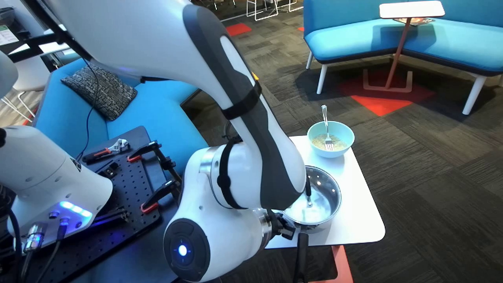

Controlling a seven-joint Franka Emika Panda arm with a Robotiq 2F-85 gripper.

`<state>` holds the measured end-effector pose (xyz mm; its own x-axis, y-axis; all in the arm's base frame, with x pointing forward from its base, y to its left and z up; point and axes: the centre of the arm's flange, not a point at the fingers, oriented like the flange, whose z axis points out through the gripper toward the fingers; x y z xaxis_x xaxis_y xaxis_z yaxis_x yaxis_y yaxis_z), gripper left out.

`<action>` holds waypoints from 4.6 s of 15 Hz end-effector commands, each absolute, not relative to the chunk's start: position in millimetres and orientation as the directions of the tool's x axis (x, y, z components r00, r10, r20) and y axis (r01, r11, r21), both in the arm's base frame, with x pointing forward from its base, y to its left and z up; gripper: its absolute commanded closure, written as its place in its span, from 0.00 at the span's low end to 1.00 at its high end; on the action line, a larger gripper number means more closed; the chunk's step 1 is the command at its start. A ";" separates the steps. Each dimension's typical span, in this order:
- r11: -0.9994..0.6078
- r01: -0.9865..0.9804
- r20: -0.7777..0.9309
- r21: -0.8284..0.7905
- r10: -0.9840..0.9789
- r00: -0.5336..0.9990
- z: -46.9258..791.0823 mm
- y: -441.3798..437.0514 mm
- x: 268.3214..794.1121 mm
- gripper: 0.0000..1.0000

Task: Push the silver pot backwards

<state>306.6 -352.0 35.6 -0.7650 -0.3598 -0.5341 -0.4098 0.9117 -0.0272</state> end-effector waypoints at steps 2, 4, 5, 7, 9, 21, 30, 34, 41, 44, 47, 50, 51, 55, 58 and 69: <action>0.906 -0.419 -0.571 -0.060 -0.376 -0.730 34.7 -352.5 319.1 1.00; 0.903 -0.425 -0.575 -0.059 -0.379 -0.725 35.2 -351.9 323.2 1.00; 0.902 -0.428 -0.577 -0.060 -0.381 -0.722 35.6 -351.3 325.5 1.00; 0.898 -0.436 -0.582 -0.063 -0.388 -0.714 36.8 -349.7 331.1 1.00; 0.892 -0.446 -0.586 -0.070 -0.399 -0.706 38.4 -348.5 337.9 1.00; 0.868 -0.483 -0.593 -0.115 -0.450 -0.667 47.0 -350.3 372.6 1.00; 0.849 -0.507 -0.586 -0.150 -0.489 -0.646 47.9 -355.2 395.4 1.00; 0.839 -0.518 -0.583 -0.167 -0.508 -0.635 48.5 -358.1 406.2 1.00; 0.823 -0.532 -0.577 -0.199 -0.537 -0.615 54.0 -364.1 421.0 1.00; 0.807 -0.557 -0.568 -0.195 -0.556 -0.607 55.0 -360.7 420.3 1.00; 0.790 -0.577 -0.546 -0.207 -0.583 -0.602 54.8 -357.7 412.4 1.00; 0.761 -0.617 -0.509 -0.200 -0.619 -0.598 59.2 -356.4 401.9 1.00; 0.739 -0.644 -0.487 -0.197 -0.644 -0.590 63.2 -355.2 395.1 1.00; 0.604 -0.775 -0.390 -0.186 -0.769 -0.506 95.7 -345.0 357.5 1.00; 0.462 -0.855 -0.309 -0.236 -0.870 -0.384 133.8 -332.7 323.9 1.00; -0.145 -0.923 -0.179 -0.357 -0.959 0.220 239.8 -278.3 264.7 1.00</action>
